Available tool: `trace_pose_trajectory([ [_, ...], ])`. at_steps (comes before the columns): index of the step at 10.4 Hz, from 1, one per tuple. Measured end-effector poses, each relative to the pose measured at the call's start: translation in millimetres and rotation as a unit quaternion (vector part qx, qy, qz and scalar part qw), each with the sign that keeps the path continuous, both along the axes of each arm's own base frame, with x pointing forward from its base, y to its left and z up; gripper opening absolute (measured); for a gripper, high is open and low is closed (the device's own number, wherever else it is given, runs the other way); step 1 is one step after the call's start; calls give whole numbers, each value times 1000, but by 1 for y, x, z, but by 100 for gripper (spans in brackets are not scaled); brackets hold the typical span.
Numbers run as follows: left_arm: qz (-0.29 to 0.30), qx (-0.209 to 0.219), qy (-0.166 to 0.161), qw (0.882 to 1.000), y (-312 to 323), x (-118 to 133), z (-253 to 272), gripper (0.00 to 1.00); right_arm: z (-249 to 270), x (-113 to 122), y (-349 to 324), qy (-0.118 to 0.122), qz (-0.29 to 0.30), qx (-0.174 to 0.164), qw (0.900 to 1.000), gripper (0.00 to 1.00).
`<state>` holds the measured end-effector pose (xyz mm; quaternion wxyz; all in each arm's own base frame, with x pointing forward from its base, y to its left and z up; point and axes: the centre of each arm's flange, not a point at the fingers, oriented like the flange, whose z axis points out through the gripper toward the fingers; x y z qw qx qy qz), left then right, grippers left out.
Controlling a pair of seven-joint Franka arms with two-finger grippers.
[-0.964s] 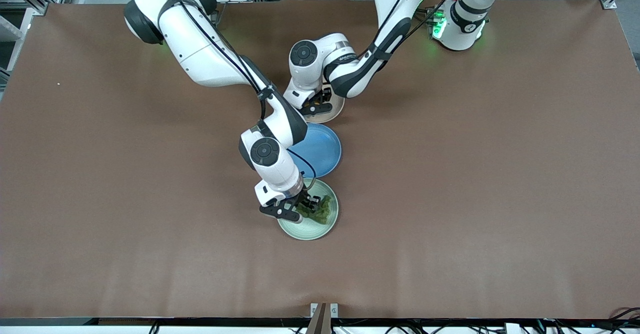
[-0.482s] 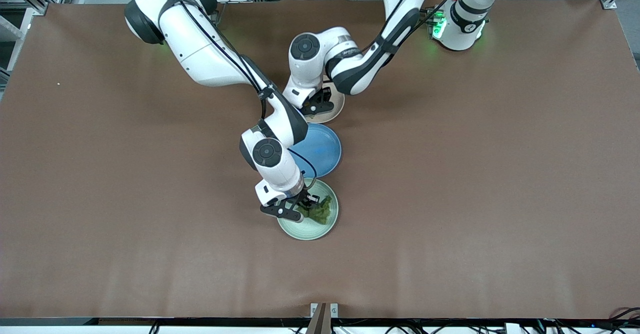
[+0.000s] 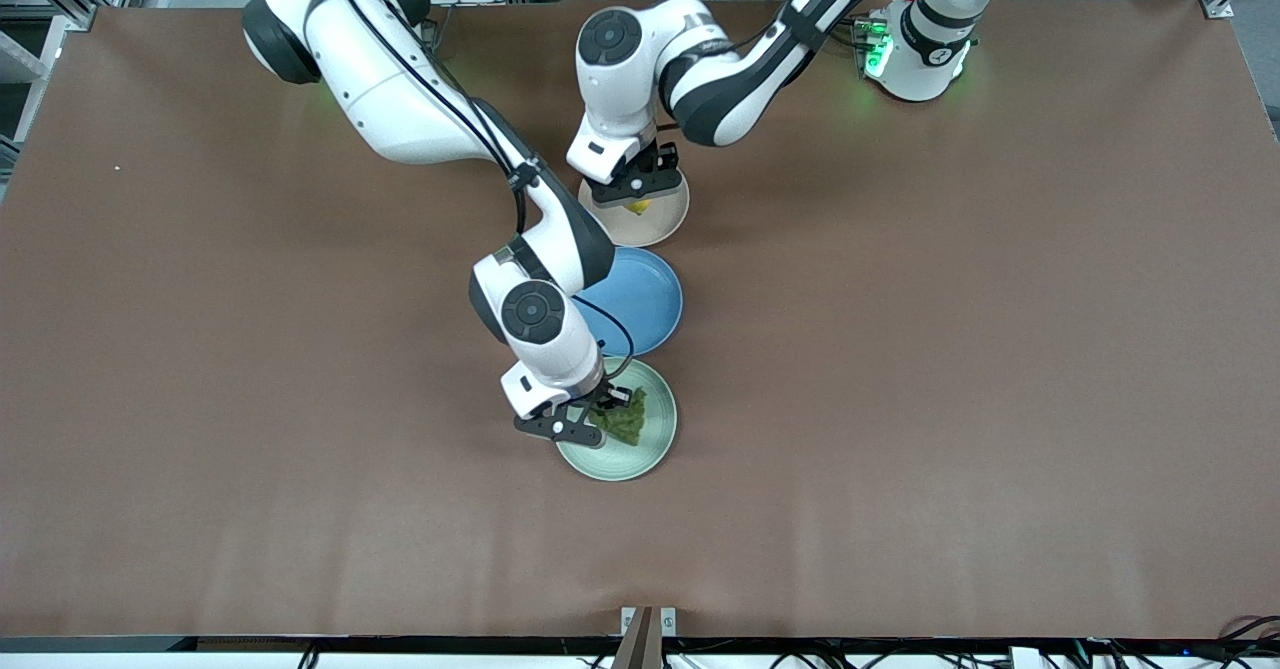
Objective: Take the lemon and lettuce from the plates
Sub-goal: 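Lift the lemon with the left gripper while the right gripper lifts the lettuce, then carry the lemon away from the plates while the right gripper carries the lettuce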
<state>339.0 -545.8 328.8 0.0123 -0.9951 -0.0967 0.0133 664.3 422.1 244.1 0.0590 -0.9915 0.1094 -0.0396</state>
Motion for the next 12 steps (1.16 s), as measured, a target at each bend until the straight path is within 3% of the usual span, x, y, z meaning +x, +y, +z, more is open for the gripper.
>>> trace_pose_trajectory([
  [2, -1, 6, -10, 1000, 21, 11, 36, 65, 32, 13, -37, 30, 27, -16, 999, 3],
  [4, -9, -6, -12, 1000, 57, 40, 85, 65, 58, 27, -79, 46, 65, -27, 996, 3],
  [8, -50, -26, -8, 998, 183, 140, 156, 65, 74, 34, -145, 99, 137, -48, 984, 4],
  [12, -32, -27, 3, 999, 306, 217, 143, 65, 91, 29, -244, 118, 190, -47, 974, 8],
])
